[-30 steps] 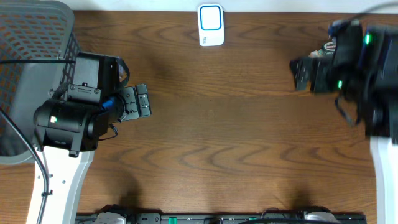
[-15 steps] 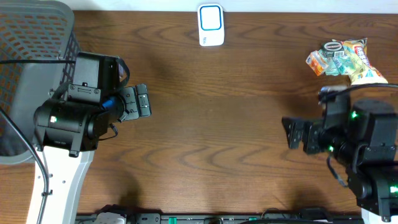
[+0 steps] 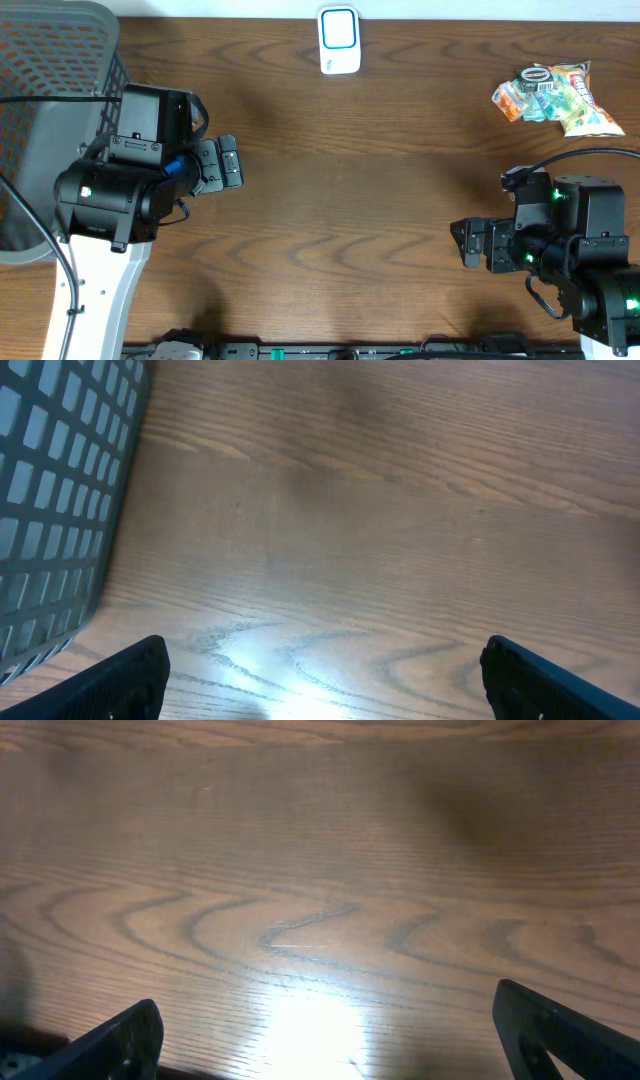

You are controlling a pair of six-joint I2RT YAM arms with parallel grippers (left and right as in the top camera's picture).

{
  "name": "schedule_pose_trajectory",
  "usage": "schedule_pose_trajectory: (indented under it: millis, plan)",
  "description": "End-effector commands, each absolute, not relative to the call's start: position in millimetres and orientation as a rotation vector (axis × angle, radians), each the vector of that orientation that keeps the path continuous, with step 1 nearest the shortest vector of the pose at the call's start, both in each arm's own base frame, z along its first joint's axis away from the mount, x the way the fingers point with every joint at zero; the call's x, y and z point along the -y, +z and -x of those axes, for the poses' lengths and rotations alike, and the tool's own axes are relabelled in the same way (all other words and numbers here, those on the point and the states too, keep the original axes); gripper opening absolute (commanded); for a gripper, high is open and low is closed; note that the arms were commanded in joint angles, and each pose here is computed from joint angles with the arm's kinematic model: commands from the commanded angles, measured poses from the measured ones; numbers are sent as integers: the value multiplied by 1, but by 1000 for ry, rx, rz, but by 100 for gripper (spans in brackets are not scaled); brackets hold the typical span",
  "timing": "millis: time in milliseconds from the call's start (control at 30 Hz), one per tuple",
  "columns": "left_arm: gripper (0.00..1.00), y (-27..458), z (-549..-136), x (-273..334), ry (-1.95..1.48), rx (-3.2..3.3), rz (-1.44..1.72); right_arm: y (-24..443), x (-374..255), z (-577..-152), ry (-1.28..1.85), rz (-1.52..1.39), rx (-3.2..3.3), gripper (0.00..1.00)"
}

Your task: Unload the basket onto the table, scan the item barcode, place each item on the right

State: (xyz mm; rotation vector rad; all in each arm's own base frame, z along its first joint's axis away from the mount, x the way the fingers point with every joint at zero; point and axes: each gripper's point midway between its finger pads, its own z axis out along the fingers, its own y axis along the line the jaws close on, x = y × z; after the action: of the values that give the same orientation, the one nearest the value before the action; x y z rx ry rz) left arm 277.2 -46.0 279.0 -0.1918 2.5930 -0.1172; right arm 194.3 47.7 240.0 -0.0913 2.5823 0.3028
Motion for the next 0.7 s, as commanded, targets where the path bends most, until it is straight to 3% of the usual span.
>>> schedule_pose_trajectory:
  millis: [0, 667]
  plan:
    - [98, 283, -277, 45, -109, -2582, 190, 240, -51, -192, 327, 90, -2583, 99]
    - [98, 283, -277, 45, -109, -2582, 190, 234, -47, -186, 296, 88, -2620, 99]
